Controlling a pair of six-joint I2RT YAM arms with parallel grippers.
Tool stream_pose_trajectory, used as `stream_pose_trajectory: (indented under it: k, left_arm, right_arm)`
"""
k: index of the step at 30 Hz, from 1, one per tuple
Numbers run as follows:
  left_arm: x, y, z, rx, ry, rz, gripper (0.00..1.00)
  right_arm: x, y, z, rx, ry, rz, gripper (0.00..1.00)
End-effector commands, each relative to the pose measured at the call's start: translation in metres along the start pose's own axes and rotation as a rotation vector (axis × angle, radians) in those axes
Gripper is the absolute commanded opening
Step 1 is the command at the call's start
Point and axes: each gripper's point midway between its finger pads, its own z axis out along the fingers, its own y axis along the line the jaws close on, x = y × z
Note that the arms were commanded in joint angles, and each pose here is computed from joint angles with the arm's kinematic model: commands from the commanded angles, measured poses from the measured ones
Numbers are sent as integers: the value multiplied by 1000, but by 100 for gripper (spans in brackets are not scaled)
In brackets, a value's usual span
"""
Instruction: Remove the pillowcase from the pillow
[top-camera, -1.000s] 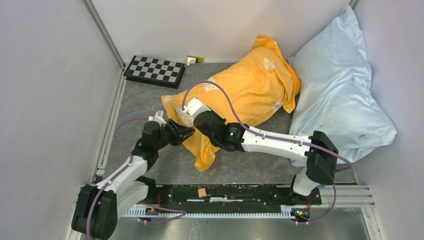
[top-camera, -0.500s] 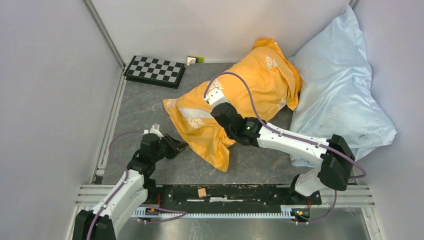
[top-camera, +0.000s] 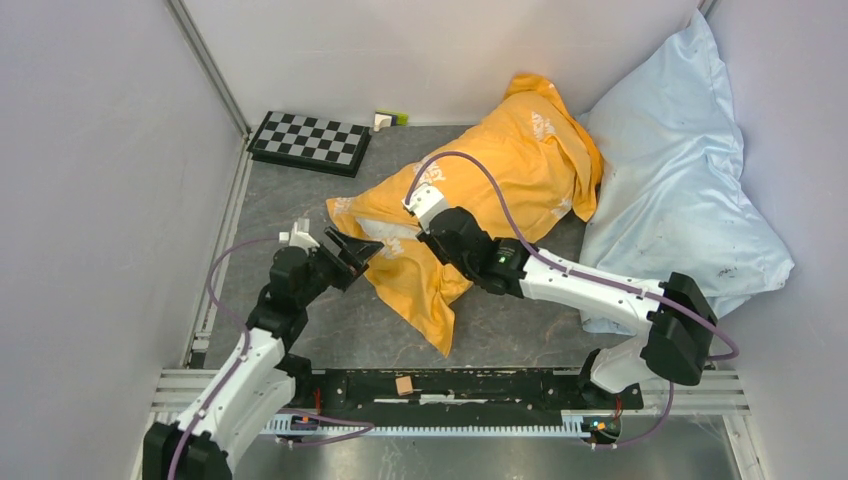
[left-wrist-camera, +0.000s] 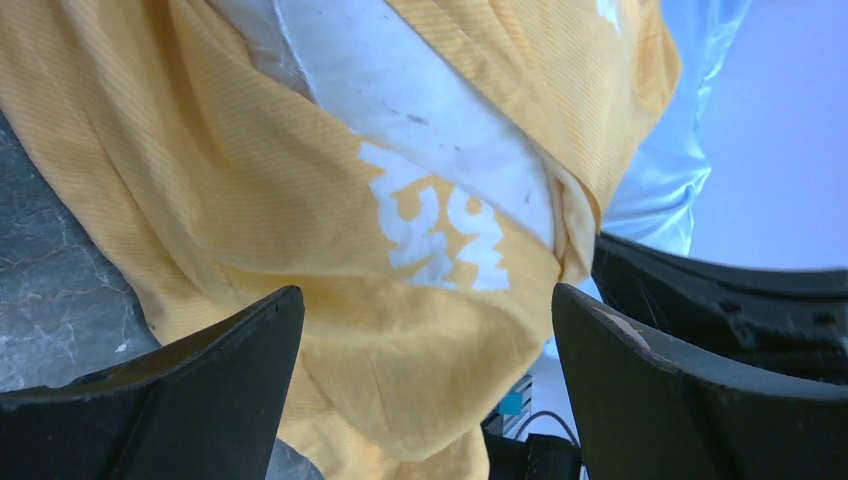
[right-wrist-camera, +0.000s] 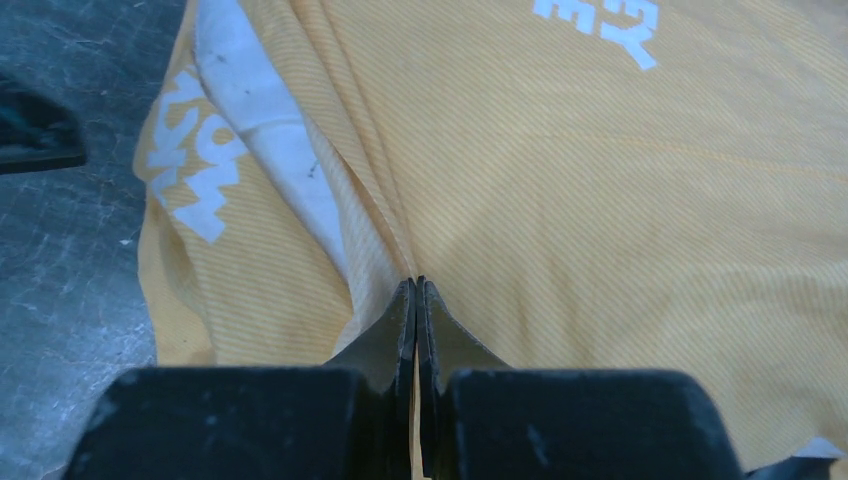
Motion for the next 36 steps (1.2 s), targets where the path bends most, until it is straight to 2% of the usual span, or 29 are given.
stream_pose_trajectory:
  k: [1,4,5,8,12,14,16,18,29,36]
  left_arm:
    - [-13,-21,20,42,-8,-51,99]
    - [-7,-11,33,22,29,-77,97]
    - [-6,-9,36,21,36,-78,95]
    - [-1,-10,41,49,65,-75,74]
    - [3,-8,41,51,78,-60,42]
    - [5,-4,39,48,79,-56,26]
    - [9,0,37,44,86,-54,14]
    - [11,1,34,46,88,-54,9]
    - [17,9,26,28,94,-50,8]
    - [23,17,24,17,107,-57,8]
  right_arm:
    - [-11,18,6,-90,-40,-17,0]
    - [-13,25,10,-108,-29,-61,7]
    - [-16,28,10,-119,-33,-71,13]
    - [-22,38,10,-162,-44,-88,31]
    - [-35,53,4,-180,-90,-123,63]
    - [-43,59,3,-173,-109,-143,71]
    - [-49,62,6,-151,-104,-165,72]
    - [-53,62,13,-104,-76,-186,73]
    - [-48,69,28,22,4,-299,74]
    - [-42,65,41,93,44,-331,69]
